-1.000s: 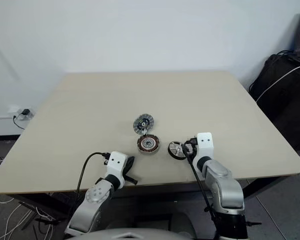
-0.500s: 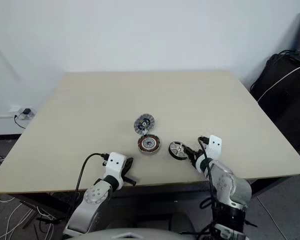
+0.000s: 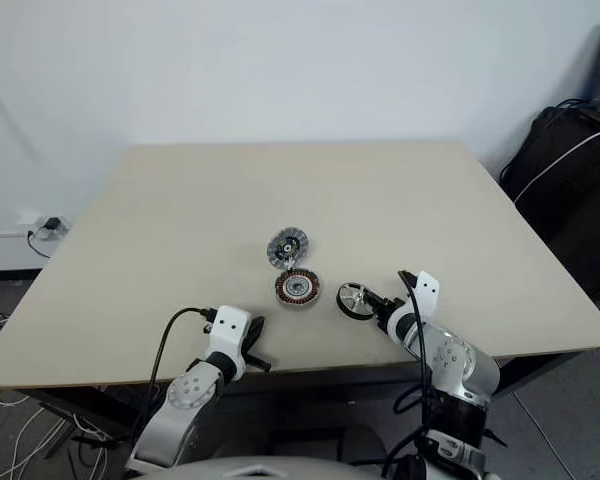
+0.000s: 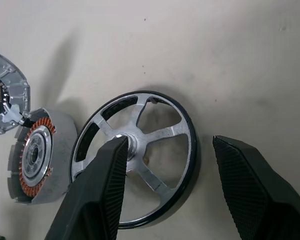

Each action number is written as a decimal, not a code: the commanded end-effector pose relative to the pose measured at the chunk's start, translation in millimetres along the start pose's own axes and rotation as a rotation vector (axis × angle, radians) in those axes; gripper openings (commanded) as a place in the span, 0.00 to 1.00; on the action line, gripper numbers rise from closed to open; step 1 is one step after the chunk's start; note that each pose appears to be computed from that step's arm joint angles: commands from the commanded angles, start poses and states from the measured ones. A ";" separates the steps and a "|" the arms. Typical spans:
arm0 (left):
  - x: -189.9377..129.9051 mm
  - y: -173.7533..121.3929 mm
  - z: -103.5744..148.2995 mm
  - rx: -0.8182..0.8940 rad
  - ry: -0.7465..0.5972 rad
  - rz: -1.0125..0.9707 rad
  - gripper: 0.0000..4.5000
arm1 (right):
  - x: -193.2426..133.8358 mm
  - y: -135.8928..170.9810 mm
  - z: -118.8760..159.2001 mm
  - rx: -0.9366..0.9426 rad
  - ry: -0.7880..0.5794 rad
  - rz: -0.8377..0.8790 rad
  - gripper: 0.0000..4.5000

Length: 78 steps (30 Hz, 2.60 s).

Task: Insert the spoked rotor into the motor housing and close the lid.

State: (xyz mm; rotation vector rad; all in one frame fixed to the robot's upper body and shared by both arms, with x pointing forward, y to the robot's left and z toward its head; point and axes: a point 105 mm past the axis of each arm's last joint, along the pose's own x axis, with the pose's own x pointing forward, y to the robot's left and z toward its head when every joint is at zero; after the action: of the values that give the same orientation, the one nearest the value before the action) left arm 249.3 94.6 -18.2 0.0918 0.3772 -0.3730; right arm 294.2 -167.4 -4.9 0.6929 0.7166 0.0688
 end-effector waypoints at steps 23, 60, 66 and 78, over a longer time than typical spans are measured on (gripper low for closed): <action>-0.1 -0.1 19.6 0.011 -0.073 0.013 0.00 | 4.6 17.9 -3.2 0.224 0.041 0.106 0.30; -6.4 5.2 17.1 0.019 -0.066 0.038 0.00 | 24.1 114.6 -20.2 0.291 0.157 0.420 0.10; -8.5 6.9 17.0 0.017 -0.065 0.050 0.00 | 35.2 124.2 -23.4 0.279 0.174 0.431 0.10; -8.7 5.3 16.5 0.012 -0.063 0.051 0.00 | 47.9 121.8 -22.1 0.223 0.163 0.396 0.10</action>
State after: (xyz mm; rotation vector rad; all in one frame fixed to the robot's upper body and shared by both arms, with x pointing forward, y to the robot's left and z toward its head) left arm 243.5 101.8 -16.6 0.0964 0.3754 -0.3281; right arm 328.9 -50.6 15.1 1.0587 0.7874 0.3806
